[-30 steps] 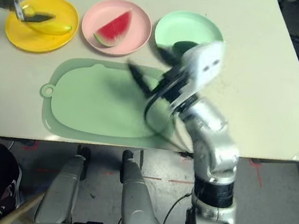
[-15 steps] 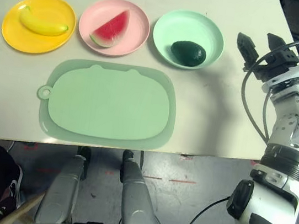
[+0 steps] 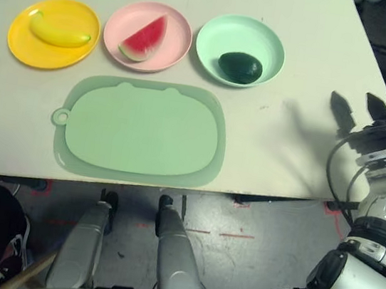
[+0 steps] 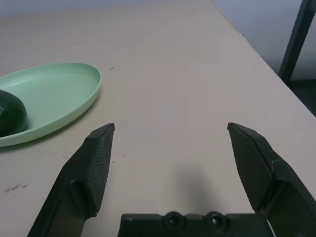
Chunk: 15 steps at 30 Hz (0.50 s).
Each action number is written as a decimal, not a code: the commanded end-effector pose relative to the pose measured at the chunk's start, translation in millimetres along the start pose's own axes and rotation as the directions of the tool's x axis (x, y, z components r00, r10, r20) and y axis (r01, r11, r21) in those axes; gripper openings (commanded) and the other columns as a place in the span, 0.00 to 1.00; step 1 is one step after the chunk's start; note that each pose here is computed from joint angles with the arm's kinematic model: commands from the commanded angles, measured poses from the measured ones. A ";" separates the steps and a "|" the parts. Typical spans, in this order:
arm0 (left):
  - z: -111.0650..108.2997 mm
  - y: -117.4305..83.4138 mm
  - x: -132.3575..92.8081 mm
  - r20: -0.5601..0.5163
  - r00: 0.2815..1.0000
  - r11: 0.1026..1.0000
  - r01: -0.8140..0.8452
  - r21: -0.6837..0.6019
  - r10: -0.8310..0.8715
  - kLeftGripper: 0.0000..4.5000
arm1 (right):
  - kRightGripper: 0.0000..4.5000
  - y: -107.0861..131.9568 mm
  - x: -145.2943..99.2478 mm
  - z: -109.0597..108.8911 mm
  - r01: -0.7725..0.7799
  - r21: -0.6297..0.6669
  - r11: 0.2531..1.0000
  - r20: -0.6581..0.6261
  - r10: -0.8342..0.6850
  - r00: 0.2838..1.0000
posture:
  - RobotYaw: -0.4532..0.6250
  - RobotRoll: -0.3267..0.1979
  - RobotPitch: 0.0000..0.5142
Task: Place the fruits into color-matched plates.
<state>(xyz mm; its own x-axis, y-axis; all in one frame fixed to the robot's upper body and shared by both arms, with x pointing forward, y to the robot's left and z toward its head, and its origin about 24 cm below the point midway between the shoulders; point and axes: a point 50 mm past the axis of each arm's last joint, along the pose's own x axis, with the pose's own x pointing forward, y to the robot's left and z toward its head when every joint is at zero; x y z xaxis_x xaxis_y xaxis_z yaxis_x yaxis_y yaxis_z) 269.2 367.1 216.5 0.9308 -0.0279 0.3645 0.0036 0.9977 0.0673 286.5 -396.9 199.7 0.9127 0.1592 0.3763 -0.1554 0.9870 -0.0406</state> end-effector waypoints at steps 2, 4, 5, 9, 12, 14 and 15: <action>-28.4 4.3 -28.4 -0.079 0.992 0.994 -0.099 -0.038 0.096 0.99 | 1.00 -8.9 -14.8 -6.5 0.028 0.023 0.999 -0.029 -0.027 0.999 | 0.38 0.62 0.85; -39.4 2.8 -38.1 -0.105 0.987 0.989 -0.130 -0.067 0.123 0.99 | 1.00 -7.7 -18.5 -12.8 0.011 0.029 1.000 -0.058 -0.009 0.998 | 0.38 0.62 0.84; -42.0 1.7 -41.2 -0.111 0.985 0.987 -0.139 -0.079 0.130 0.99 | 1.00 -6.9 -19.4 -15.1 0.003 0.034 0.999 -0.068 -0.001 0.998 | 0.38 0.62 0.84; -42.2 -1.6 -47.4 -0.106 0.984 0.985 -0.151 -0.088 0.142 0.99 | 1.00 -0.3 -16.8 -18.5 -0.044 0.034 0.998 -0.083 0.046 0.995 | 0.39 0.62 0.83; -39.2 -4.3 -48.1 -0.100 0.988 0.989 -0.130 -0.077 0.122 0.99 | 1.00 1.6 -15.2 -19.2 -0.065 0.033 0.997 -0.079 0.067 0.995 | 0.40 0.62 0.83; -39.3 -6.4 -48.8 -0.117 0.988 0.992 -0.111 -0.052 0.104 0.99 | 1.00 1.0 -15.9 -20.9 -0.067 0.039 0.997 -0.081 0.070 0.994 | 0.40 0.62 0.83; -40.0 -7.7 -49.2 -0.123 0.987 0.993 -0.106 -0.044 0.100 0.99 | 1.00 1.3 -15.6 -21.7 -0.067 0.042 0.997 -0.081 0.070 0.994 | 0.40 0.62 0.82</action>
<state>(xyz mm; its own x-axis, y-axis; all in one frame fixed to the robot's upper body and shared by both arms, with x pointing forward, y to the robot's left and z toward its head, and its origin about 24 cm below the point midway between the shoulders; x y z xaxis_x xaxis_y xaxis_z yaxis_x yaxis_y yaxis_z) 242.1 362.4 165.8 0.9552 0.0764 0.2858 -0.0695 0.9970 -0.0341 281.6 -396.9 181.1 0.9202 0.2285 0.3179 -0.2299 0.9726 -0.0336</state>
